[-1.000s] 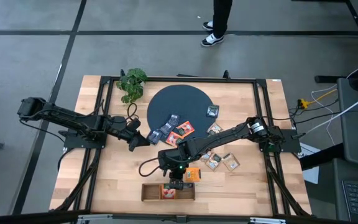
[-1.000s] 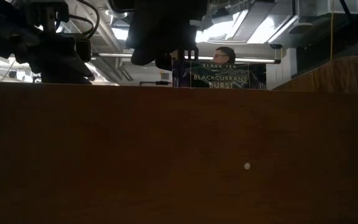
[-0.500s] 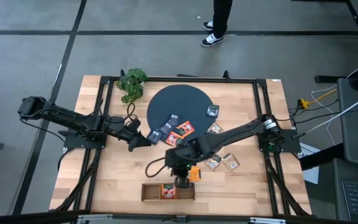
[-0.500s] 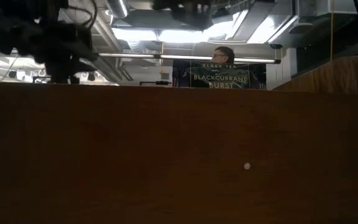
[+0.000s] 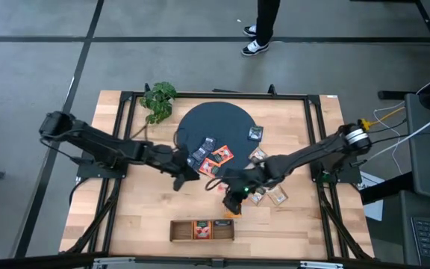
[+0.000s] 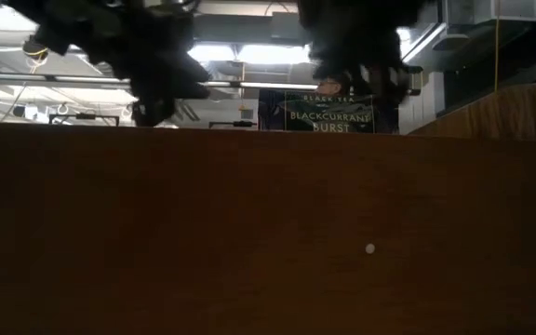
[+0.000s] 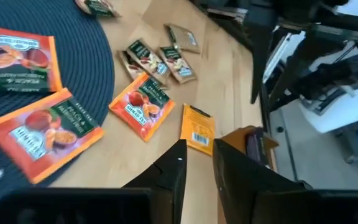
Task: Pick & Place Tea
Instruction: Put the orange tea bag into the middle section of the wooden organizer
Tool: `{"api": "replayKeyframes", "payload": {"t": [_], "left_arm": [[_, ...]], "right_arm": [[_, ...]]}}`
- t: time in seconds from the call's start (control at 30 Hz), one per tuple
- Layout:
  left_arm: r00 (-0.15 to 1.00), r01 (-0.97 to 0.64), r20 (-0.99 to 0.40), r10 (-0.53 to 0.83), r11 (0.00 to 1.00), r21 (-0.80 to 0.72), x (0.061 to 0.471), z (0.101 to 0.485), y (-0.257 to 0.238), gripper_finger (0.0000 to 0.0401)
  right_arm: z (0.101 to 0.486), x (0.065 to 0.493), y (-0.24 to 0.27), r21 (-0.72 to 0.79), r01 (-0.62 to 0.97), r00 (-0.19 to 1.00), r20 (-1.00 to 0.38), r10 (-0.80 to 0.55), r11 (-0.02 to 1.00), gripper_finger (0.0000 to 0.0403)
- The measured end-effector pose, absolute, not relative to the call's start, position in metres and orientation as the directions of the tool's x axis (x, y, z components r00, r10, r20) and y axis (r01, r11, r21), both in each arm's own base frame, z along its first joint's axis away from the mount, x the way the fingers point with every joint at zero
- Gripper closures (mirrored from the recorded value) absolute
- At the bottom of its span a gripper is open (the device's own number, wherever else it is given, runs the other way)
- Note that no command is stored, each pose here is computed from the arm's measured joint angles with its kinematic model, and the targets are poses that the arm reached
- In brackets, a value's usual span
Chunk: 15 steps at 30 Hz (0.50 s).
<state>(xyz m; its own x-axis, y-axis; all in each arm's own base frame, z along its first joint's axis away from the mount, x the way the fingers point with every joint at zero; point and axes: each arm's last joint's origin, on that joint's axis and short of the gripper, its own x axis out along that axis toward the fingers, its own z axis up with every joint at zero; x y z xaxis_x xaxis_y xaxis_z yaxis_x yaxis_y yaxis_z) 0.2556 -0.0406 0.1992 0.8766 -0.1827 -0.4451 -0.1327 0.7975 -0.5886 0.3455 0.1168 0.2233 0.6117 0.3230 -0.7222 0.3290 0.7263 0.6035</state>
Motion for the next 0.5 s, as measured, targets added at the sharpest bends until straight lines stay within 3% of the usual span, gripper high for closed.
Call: {"api": "replayKeyframes", "payload": {"t": [0.17,0.3,0.5], "left_arm": [[0.85,-0.126,-0.482,-0.212,0.807,-0.576,0.286,0.194,-0.046,0.0329],[0.829,-0.144,-0.516,-0.216,0.81,-0.569,0.309,0.186,-0.05,0.0346],[0.798,-0.23,-0.567,-0.204,0.766,-0.6,0.331,0.167,-0.052,0.0385]], "right_arm": [[0.187,0.317,0.107,0.617,0.554,0.606,-0.759,0.238,0.558,0.0334],[0.168,0.306,0.104,0.649,0.624,0.625,-0.749,0.221,0.435,0.0334],[0.158,0.301,0.101,0.658,0.646,0.642,-0.743,0.19,0.386,0.0334]]}}
